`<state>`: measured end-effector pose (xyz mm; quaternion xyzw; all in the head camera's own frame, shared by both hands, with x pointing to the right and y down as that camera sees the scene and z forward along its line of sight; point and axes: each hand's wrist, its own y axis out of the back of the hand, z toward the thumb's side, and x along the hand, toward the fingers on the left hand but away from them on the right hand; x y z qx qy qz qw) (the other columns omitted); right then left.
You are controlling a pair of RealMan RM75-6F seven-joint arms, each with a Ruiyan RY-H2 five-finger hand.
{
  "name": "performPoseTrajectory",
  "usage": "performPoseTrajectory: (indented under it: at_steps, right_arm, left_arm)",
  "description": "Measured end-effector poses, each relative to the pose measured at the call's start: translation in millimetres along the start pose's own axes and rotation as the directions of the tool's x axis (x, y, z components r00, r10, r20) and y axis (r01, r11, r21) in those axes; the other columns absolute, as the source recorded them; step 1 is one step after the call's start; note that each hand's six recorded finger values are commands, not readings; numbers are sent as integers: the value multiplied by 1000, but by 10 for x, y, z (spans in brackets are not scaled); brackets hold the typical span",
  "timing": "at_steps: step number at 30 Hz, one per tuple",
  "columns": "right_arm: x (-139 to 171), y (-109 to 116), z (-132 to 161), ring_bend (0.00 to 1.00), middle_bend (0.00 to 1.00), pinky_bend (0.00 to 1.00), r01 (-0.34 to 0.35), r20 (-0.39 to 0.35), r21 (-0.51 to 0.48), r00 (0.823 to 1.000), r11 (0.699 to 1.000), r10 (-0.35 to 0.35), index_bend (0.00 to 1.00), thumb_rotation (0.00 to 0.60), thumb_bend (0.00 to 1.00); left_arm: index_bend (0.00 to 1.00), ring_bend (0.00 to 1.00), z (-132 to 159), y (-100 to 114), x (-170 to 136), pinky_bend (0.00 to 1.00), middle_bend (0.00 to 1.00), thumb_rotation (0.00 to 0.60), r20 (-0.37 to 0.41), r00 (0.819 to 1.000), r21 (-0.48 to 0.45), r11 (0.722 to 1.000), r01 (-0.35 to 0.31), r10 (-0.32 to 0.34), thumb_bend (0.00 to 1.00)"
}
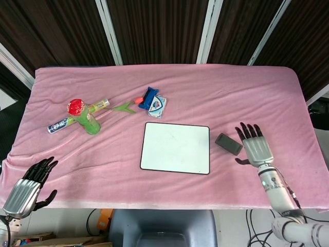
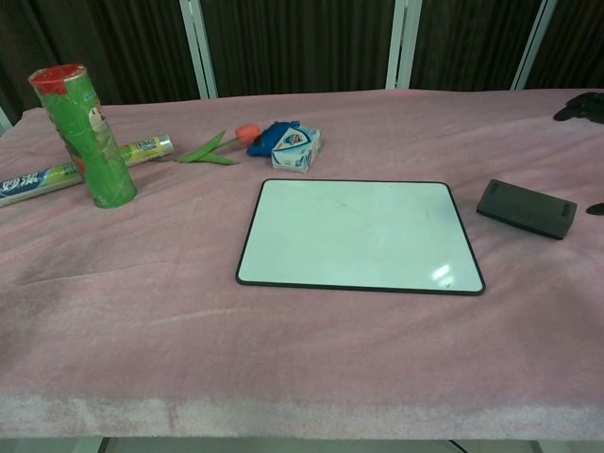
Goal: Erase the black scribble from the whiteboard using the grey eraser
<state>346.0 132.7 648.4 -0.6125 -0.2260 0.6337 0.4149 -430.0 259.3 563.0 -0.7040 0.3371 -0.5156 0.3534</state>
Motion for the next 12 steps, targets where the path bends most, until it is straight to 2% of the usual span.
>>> performPoseTrajectory:
  at_steps: [2,6,8,12]
  right_arm:
    - [210,33,-95,0,0,80,61,27,7,998,998,-62,0,600,295]
    - [783,39,-321,0,0,54,191,97,-16,977,981,-188,0,600,279]
    - [1009,6,-421,0,0,43,218,132,-31,968,975,-213,0,600,278]
    - [1111,-35,-475,0,0,19,224,138,-68,967,972,-214,0,600,279]
  left_arm:
    - [0,48,6,-7,1,136,8,600,-2,1000,8,1000,-2,2,358]
    - [0,48,9,-21,10,136,1,600,-9,1000,21,1000,-4,4,358]
    - [0,48,4,-25,20,136,0,600,-15,1000,32,999,-7,8,358]
    - [0,47,18,-43,40,137,0,600,-19,1000,41,999,-10,11,357]
